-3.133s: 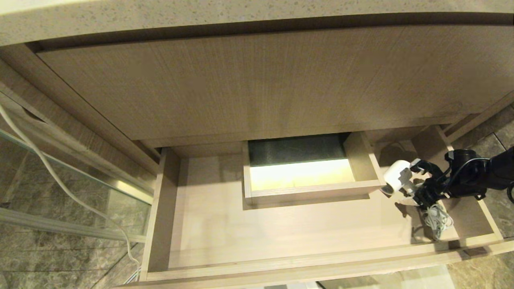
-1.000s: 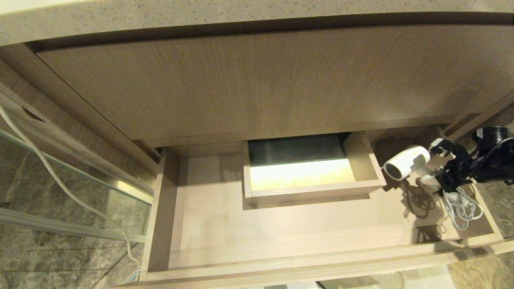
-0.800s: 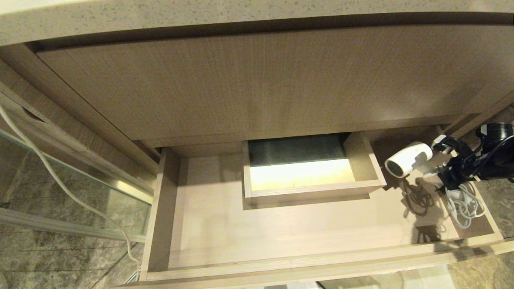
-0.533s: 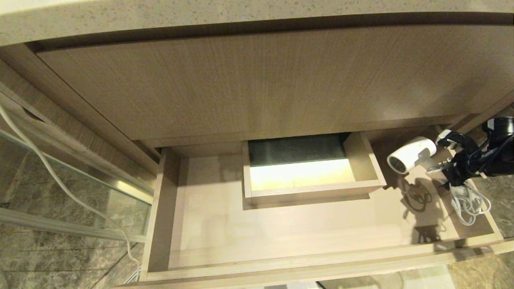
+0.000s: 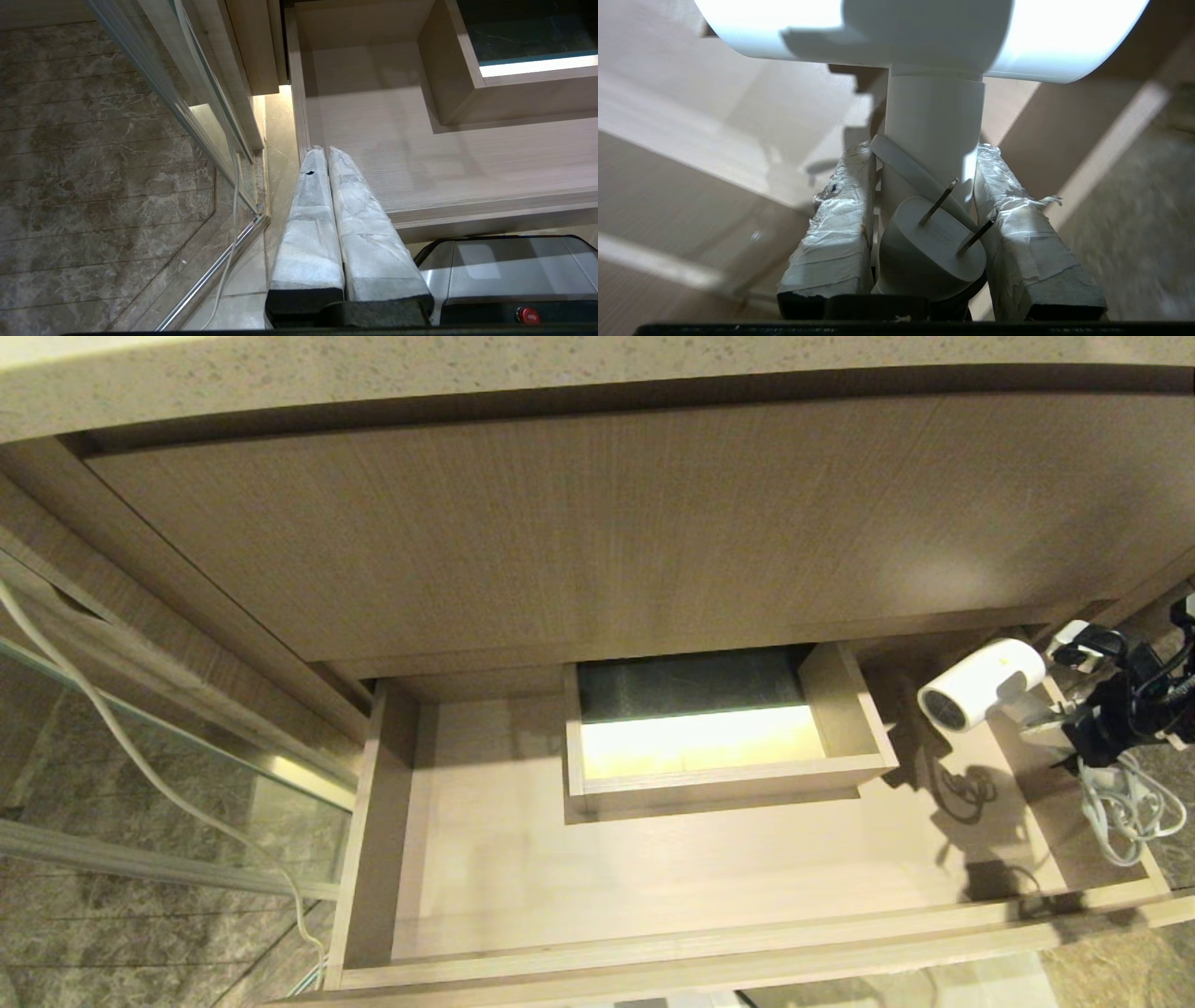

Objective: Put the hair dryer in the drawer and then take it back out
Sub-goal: Place it on the countertop

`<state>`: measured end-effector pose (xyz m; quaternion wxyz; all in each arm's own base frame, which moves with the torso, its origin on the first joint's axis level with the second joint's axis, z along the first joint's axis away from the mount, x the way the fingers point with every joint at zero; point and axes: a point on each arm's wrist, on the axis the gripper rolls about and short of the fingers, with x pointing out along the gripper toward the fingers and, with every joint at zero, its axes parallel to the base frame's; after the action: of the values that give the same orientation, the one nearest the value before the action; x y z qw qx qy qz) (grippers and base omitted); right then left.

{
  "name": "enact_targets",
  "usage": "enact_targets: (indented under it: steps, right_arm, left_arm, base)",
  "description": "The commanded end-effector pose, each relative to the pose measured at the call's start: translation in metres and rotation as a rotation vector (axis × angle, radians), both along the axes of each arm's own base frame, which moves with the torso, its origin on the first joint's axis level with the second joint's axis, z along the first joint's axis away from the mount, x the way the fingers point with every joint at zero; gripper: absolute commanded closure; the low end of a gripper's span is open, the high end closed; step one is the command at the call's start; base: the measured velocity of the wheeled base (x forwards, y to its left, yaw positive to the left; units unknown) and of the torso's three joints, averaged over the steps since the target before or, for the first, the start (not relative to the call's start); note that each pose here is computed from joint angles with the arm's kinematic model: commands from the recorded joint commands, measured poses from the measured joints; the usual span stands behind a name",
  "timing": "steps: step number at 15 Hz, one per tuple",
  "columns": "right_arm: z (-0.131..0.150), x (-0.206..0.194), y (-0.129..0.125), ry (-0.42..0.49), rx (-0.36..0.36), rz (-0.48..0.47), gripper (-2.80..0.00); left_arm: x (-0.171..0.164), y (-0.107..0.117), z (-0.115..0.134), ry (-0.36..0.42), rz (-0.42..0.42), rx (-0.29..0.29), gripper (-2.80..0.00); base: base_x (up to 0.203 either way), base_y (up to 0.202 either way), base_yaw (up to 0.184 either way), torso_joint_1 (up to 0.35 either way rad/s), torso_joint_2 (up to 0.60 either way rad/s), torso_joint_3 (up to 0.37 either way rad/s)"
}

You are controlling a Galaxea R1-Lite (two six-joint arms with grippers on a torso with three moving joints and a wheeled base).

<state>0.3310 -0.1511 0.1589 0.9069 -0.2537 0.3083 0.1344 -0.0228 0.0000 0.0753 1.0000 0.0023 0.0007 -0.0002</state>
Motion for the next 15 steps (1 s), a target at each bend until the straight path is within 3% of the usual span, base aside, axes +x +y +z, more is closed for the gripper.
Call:
enact_targets:
  steps: [1, 11, 15]
  right_arm:
    - [0.017, -0.025, 0.010, -0.020, -0.010, -0.002, 0.00]
    - [0.061, -0.112, 0.034, -0.080, -0.036, -0.077, 0.00]
    - [0.068, -0.124, 0.038, -0.096, -0.021, -0.103, 0.00]
  left_arm:
    - [0.000, 0.000, 0.000, 0.001, 0.000, 0.000, 0.00]
    - [0.000, 0.000, 0.000, 0.001, 0.000, 0.000, 0.00]
    - [0.000, 0.000, 0.000, 0.002, 0.000, 0.000, 0.00]
  base:
    - [0.000, 0.000, 0.000, 0.000, 0.00, 0.000]
    - [0.000, 0.000, 0.000, 0.000, 0.00, 0.000]
    - [0.000, 0.000, 0.000, 0.000, 0.00, 0.000]
